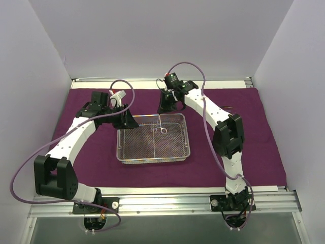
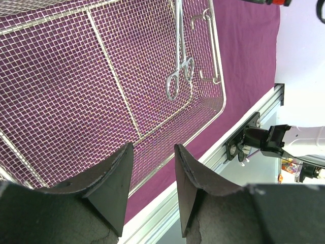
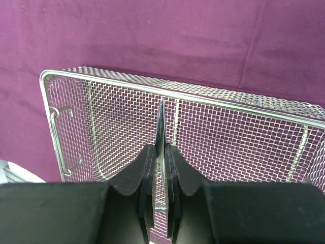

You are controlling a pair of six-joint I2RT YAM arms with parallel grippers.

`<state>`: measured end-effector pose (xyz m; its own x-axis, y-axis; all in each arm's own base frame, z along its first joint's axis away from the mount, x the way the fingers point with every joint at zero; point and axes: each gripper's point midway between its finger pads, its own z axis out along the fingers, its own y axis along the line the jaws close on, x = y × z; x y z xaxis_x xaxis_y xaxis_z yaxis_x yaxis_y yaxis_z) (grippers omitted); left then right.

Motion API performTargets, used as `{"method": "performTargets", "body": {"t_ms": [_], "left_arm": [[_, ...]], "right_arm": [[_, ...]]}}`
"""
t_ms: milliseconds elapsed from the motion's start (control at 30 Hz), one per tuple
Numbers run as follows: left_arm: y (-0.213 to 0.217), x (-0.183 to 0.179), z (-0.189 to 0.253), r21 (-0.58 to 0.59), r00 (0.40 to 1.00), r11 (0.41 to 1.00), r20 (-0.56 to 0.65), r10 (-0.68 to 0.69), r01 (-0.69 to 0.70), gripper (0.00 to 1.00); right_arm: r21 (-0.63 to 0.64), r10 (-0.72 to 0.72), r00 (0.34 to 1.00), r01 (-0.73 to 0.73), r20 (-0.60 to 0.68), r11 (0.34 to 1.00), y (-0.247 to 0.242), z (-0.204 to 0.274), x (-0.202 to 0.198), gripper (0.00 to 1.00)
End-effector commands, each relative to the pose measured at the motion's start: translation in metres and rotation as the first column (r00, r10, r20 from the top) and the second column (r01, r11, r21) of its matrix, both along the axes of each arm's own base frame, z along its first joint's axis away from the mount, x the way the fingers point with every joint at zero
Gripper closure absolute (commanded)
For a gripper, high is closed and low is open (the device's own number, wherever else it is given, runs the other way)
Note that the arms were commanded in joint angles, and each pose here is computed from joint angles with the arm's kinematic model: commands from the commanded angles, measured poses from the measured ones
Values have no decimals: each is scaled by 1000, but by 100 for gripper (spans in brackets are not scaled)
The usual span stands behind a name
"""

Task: Open and lay out the surgical kit
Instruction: Place the medical item in the surgical kit.

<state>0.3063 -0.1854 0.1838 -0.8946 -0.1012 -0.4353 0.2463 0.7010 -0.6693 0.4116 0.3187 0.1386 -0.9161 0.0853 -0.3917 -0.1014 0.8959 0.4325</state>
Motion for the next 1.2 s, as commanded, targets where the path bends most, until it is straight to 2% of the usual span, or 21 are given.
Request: {"method": "performTargets", "body": {"t_ms": [0, 133, 233, 467, 1000, 1100, 1167], "left_arm": [[-9, 10, 18, -30, 998, 999, 59, -28, 30, 53], [-19, 13, 14, -18, 998, 999, 52, -46, 47, 52], [-32, 14, 18, -42, 995, 997, 72, -67, 70, 51], [-64, 7, 10, -87, 990, 986, 39, -137, 140, 50], [-86, 21, -7, -82, 987, 984, 17, -160, 161, 50], [-91, 22, -4, -109, 985, 979, 23, -170, 172, 56], [-94, 22, -2, -124, 983, 975, 27, -181, 183, 72]], "right_arm": [[84, 1, 998, -6, 66, 996, 0, 53, -2, 100], [101, -1, 998, -5, 58, 995, 0, 56, -3, 100], [108, 0, 998, -7, 62, 994, 2, 60, -3, 100], [117, -4, 998, -4, 66, 993, 1, 65, -4, 100], [129, -4, 998, -4, 64, 992, -1, 72, -11, 100], [128, -2, 998, -6, 61, 992, 0, 72, -12, 100], [129, -1, 998, -7, 62, 992, 0, 71, -11, 100]]}}
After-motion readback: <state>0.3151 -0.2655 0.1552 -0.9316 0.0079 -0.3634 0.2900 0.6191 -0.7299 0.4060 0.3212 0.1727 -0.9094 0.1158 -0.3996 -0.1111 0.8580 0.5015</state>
